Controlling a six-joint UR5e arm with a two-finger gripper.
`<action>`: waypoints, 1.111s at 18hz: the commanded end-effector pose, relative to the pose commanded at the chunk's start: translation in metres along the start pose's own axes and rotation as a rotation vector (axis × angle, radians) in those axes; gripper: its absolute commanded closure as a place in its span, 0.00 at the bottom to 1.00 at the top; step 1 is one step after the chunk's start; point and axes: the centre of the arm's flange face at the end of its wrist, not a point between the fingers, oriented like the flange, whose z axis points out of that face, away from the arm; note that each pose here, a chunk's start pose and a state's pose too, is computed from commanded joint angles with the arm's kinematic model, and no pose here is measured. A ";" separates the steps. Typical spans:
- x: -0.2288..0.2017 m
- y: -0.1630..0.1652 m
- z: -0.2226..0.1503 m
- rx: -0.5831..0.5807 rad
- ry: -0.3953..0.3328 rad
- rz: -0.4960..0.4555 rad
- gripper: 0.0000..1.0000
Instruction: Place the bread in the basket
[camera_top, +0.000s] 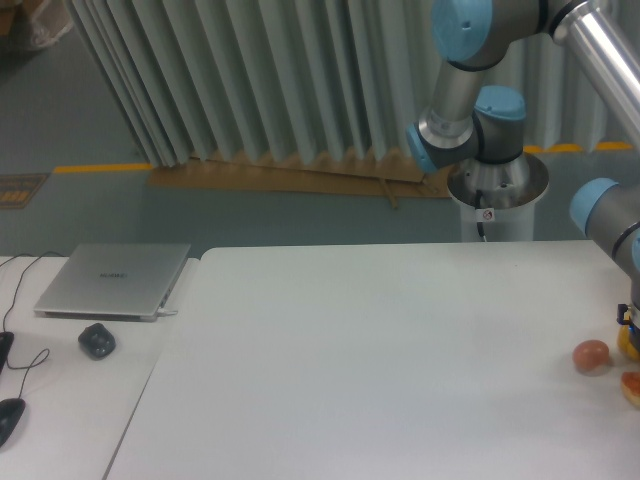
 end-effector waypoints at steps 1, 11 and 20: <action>0.001 0.000 -0.005 -0.002 -0.004 -0.001 0.69; 0.027 -0.001 -0.063 -0.002 -0.022 -0.002 0.69; 0.043 0.013 -0.100 -0.002 -0.034 0.084 0.69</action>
